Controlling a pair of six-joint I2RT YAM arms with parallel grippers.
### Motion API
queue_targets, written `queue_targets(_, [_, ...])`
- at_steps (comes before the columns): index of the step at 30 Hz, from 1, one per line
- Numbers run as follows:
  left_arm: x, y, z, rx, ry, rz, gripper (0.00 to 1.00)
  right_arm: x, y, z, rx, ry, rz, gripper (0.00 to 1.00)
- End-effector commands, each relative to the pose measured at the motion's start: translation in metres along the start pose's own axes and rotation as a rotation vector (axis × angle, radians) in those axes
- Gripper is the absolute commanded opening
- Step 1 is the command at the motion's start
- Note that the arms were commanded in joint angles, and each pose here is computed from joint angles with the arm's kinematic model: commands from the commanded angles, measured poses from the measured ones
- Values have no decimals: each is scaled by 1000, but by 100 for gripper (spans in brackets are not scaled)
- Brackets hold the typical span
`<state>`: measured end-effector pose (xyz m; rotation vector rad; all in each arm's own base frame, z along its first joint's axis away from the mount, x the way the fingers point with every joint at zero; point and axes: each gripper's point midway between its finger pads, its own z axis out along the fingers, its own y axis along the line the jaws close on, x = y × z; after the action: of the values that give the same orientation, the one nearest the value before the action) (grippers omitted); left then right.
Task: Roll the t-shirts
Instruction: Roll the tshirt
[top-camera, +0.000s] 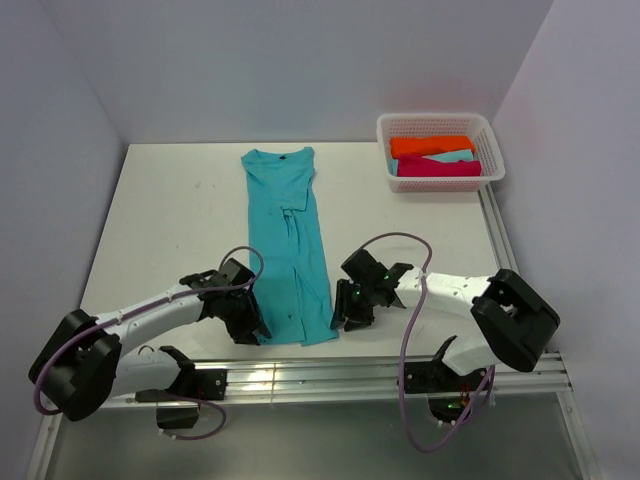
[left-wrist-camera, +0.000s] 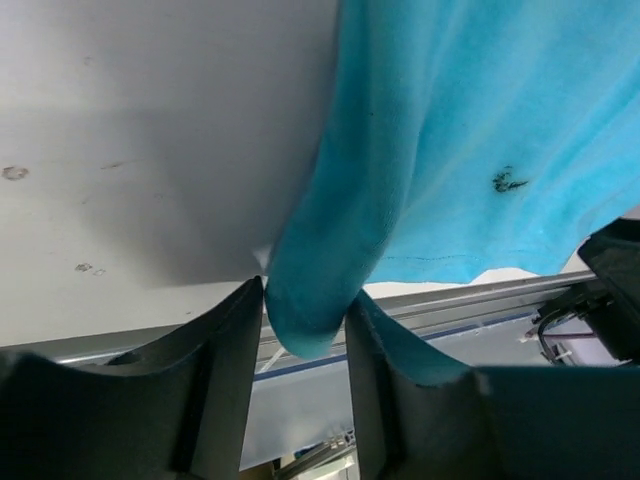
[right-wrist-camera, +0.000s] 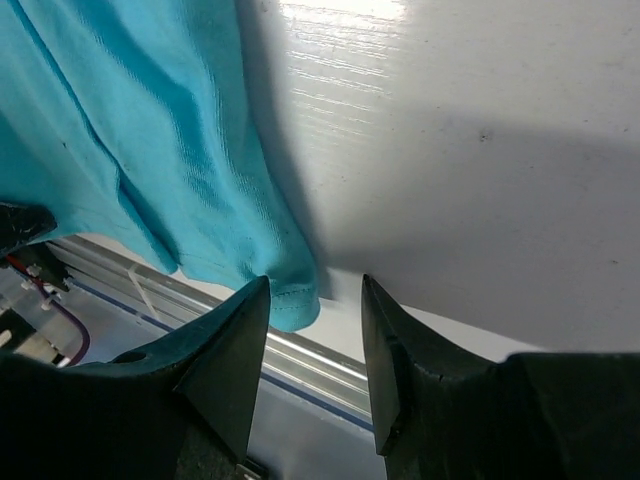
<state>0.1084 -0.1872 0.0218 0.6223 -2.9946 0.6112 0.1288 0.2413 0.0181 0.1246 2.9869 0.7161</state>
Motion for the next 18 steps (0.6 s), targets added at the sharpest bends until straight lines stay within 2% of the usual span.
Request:
queue_targets(1, [-1, 4, 1, -8, -24, -33, 40, 1, 1, 1, -11, -9, -31, 49])
queue_targets(7, [18, 22, 14, 28, 32, -108, 22, 10, -4, 1, -22, 12, -34, 50])
queue_targets(11, [21, 25, 13, 29, 42, -123, 20, 14, -6, 4, -11, 31, -43, 50])
queue_targets(15, [21, 21, 8, 26, 39, -117, 45, 15, -6, 4, -9, 33, -53, 49])
queue_targets(18, [16, 18, -1, 27, 2, -110, 48, 15, -6, 4, -12, 36, -60, 46])
